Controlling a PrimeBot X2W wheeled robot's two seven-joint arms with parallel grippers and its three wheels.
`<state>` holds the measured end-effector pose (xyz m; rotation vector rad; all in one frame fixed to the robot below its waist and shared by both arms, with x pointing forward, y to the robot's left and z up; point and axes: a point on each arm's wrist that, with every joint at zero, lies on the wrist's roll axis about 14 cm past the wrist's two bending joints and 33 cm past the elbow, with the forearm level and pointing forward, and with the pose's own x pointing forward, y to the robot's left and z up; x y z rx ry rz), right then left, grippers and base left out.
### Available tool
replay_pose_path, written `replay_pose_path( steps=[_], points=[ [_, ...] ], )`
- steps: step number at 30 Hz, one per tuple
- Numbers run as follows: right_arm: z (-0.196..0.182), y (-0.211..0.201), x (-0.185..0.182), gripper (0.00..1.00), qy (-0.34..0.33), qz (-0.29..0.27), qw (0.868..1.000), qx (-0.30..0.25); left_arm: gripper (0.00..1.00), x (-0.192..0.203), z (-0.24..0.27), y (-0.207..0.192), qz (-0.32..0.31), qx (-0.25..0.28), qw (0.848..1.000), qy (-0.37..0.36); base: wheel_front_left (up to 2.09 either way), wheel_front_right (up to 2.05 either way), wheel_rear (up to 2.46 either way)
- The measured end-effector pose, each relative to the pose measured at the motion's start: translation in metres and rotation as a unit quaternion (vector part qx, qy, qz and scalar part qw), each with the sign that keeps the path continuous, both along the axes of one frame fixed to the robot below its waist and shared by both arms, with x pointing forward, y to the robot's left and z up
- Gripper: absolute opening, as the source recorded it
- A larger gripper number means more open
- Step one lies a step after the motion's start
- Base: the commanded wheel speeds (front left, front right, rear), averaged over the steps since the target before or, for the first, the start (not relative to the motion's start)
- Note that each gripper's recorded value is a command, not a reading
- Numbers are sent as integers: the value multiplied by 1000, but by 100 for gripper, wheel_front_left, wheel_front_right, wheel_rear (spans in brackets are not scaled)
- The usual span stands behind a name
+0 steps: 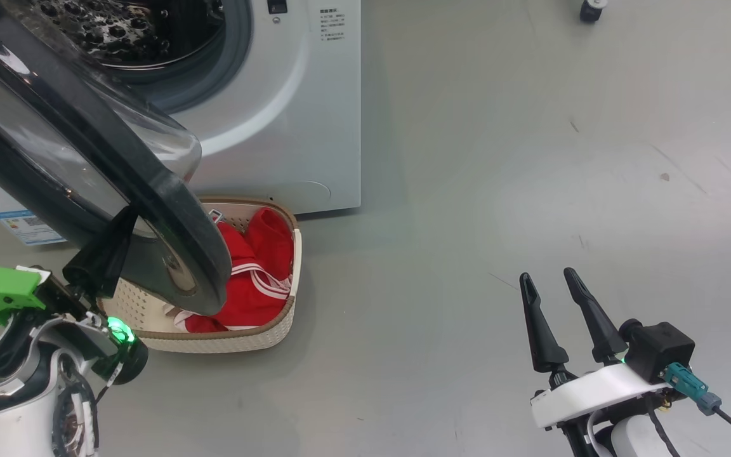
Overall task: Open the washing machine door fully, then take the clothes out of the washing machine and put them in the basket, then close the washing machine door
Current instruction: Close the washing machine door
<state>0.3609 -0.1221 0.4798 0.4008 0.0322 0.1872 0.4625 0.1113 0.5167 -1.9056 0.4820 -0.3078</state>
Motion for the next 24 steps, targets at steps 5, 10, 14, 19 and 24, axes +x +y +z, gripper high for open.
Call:
replay_pose_path(
  steps=[5, 10, 14, 19, 24],
  points=[
    [-4, -12, -3, 100, 7, -19, 1000, -4, 0, 14, -3, -11, 3, -4, 1000, 8, 0, 0, 0],
    [-6, -23, -6, 100, 12, -39, 999, -6, 0, 29, -5, -23, 6, -12, 1000, 14, 0, 0, 0],
    [-8, -33, -7, 100, 15, -55, 998, -8, 0, 41, -6, -34, 7, -13, 1000, 17, 0, 0, 0],
    [-9, -46, -8, 100, 19, -78, 997, -9, 0, 57, -8, -48, 9, -14, 1000, 19, 0, 0, 0],
    [-13, -59, -11, 100, 29, -101, 994, -13, 0, 72, -13, -59, 15, -6, 1000, 23, 0, 0, 0]
  ],
)
